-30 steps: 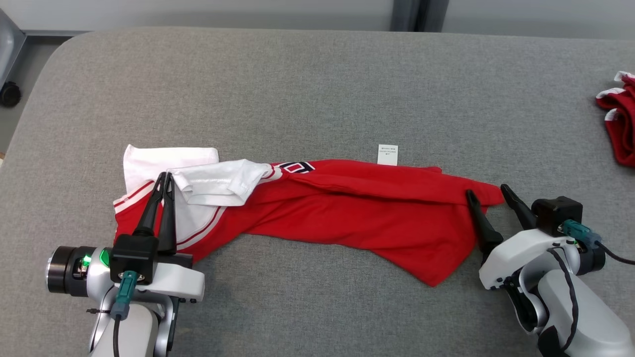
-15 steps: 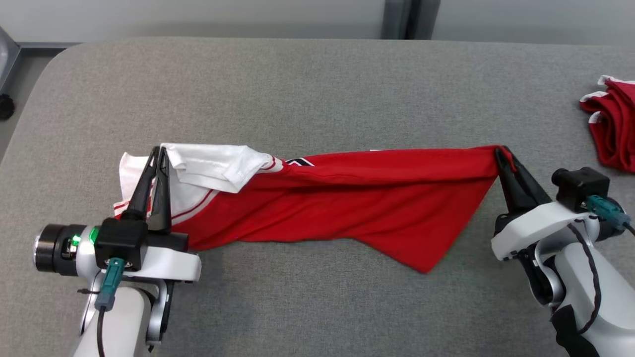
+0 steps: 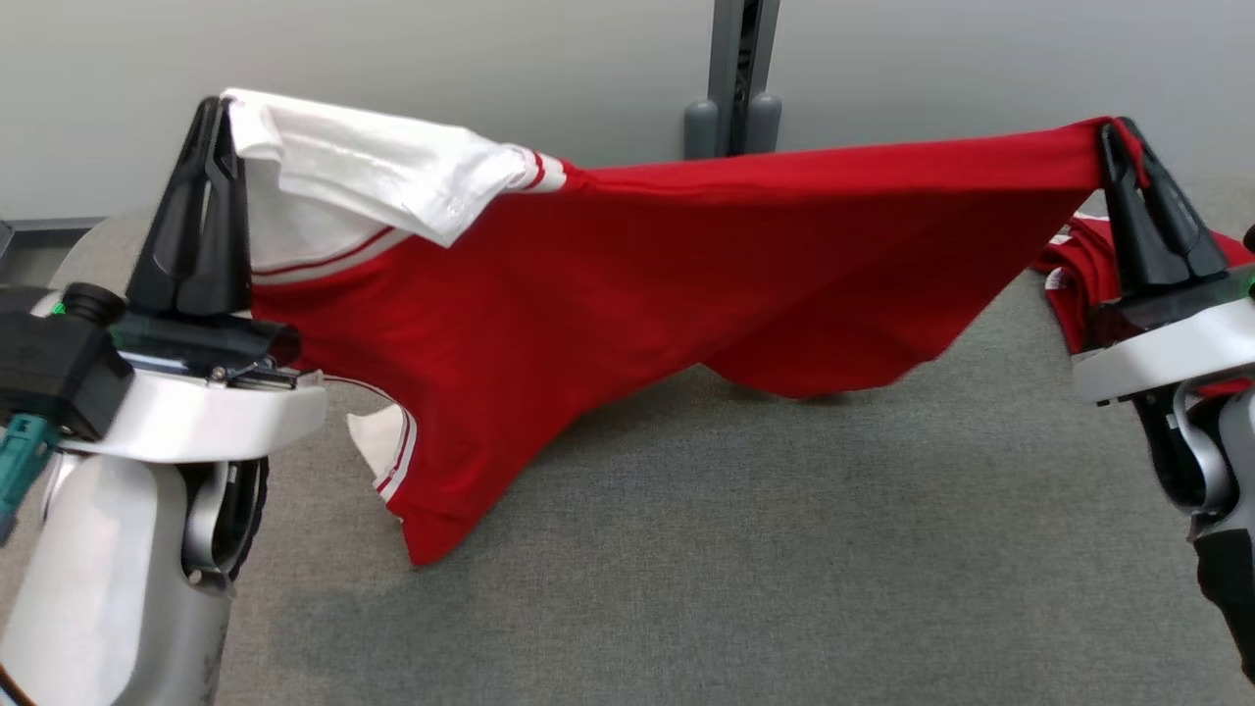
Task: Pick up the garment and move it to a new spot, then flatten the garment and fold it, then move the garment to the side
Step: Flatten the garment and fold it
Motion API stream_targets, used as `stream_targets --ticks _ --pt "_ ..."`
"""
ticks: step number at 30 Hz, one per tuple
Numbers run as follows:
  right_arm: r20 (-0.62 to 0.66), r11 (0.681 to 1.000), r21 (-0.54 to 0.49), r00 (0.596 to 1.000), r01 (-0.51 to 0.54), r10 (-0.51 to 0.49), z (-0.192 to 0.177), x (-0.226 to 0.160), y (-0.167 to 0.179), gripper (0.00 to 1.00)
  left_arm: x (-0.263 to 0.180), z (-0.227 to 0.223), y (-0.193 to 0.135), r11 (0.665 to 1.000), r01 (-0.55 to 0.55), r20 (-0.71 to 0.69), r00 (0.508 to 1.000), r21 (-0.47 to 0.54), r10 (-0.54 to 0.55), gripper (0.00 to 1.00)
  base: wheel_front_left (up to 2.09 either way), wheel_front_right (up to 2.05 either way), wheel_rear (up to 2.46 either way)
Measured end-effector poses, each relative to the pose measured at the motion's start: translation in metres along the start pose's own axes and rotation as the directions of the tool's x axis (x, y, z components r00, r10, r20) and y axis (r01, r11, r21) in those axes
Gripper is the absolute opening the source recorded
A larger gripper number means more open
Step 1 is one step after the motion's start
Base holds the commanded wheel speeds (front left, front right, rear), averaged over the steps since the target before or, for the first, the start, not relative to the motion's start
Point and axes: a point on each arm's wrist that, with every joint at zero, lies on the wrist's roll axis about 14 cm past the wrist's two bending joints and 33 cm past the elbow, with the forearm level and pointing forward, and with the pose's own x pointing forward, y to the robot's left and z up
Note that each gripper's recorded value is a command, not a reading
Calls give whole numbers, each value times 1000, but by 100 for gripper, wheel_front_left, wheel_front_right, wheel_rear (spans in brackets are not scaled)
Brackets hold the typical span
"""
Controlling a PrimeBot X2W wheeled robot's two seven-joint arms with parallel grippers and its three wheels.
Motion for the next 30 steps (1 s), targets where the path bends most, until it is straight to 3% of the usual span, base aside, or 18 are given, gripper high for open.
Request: stream_targets --ticks 9,14,19,22,30 --pt "202 988 -148 979 42 -11 100 -5 -30 0 37 83 -27 989 147 188 972 -23 -140 0 0 0 0" --pt "235 977 -201 972 76 -27 129 -2 -47 0 55 101 -42 976 215 214 955 -18 -206 0 0 0 0" --pt "135 975 -212 990 61 -33 108 24 -55 0 80 74 -52 964 267 139 954 8 -266 0 0 0 0" --pt "82 976 -214 996 37 -20 88 60 -55 0 111 37 -52 960 275 63 958 55 -278 0 0 0 0" --pt "85 979 -202 996 35 -18 69 131 -66 0 180 -2 -29 965 206 45 976 162 -215 0 0 0 0"
